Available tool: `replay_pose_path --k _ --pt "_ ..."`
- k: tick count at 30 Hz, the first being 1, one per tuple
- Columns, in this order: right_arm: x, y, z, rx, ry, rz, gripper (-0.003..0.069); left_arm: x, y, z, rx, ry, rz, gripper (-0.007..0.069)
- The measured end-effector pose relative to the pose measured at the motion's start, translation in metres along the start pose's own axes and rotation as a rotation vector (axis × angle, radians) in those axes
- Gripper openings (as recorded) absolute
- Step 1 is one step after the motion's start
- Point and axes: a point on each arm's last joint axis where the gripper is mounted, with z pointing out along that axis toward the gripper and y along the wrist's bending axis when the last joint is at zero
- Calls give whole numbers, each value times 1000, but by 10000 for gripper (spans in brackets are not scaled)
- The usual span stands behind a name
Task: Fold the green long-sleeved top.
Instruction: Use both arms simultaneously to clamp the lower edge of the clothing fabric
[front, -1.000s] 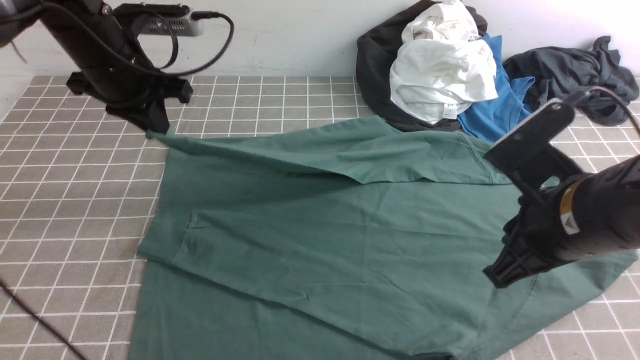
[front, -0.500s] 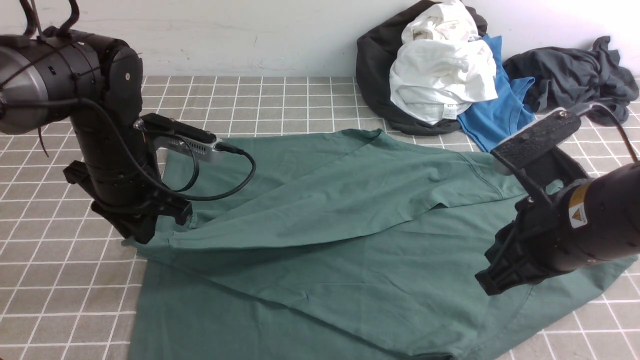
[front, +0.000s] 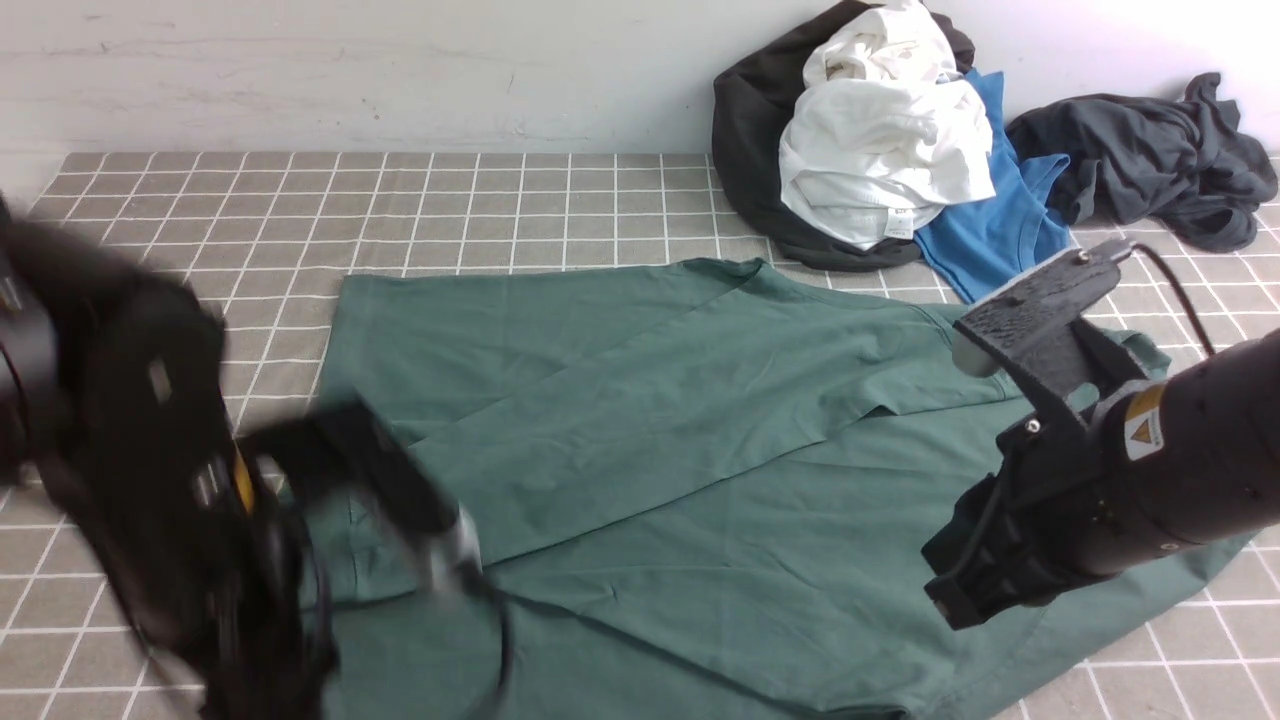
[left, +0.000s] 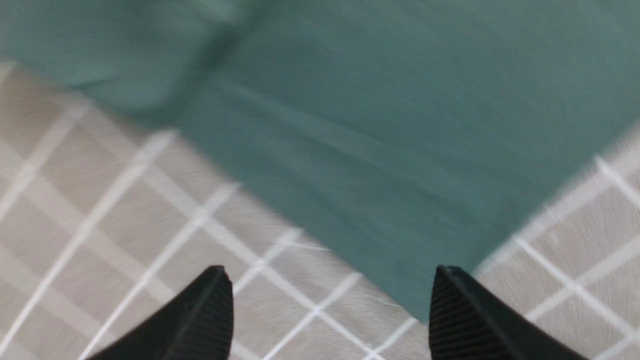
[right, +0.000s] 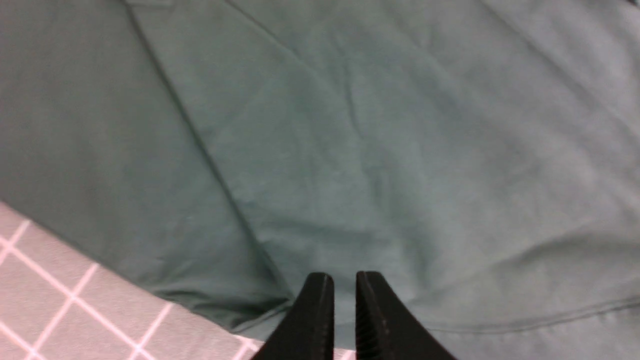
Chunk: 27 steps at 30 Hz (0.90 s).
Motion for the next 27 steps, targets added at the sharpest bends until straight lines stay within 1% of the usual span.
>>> replay_pose_path --k 2,3,4,5,7,8,9,10,11,12,13,14,17,21,22,23,24,27 --pt "-1 2 0 -26 -8 -12 63 6 -20 23 16 20 186 489" --pt "-1 2 0 -26 -8 -15 63 7 -22 25 17 19 202 489" --pt "-1 4 0 -39 -12 -20 63 10 -32 36 21 20 293 489" --pt "-1 4 0 -45 -14 -28 63 12 -38 44 23 20 343 489" --pt "-1 5 0 -51 -16 -37 63 18 -45 60 33 44 401 485" --pt "-1 5 0 -52 -17 -39 63 19 -45 61 34 44 402 484" --pt "-1 5 0 -52 -17 -41 63 21 -46 65 29 70 427 468" --pt "-1 5 0 -52 -17 -41 63 21 -45 66 22 76 435 452" --pt "-1 5 0 -52 -17 -41 63 21 -44 67 16 77 440 452" --pt "-1 5 0 -52 -17 -41 63 21 -43 67 0 78 445 433" --pt "-1 5 0 -52 -17 -41 63 21 -40 66 -30 87 438 392" --pt "-1 5 0 -52 -17 -41 63 21 -39 66 -34 90 434 379" --pt "-1 5 0 -52 -17 -41 63 21 -34 65 -91 102 363 255" --pt "-2 5 0 -52 -18 -44 63 21 -34 64 -120 95 284 86" --pt "-2 5 0 -52 -18 -45 63 21 -34 63 -122 93 279 86" --pt "-2 5 0 -51 -20 -47 63 21 -36 60 -129 79 270 40" --pt "-2 5 0 -50 -25 -49 63 21 -38 57 -133 69 268 20" --pt "-4 4 0 -44 -41 -61 63 24 -44 47 -134 45 252 -3"
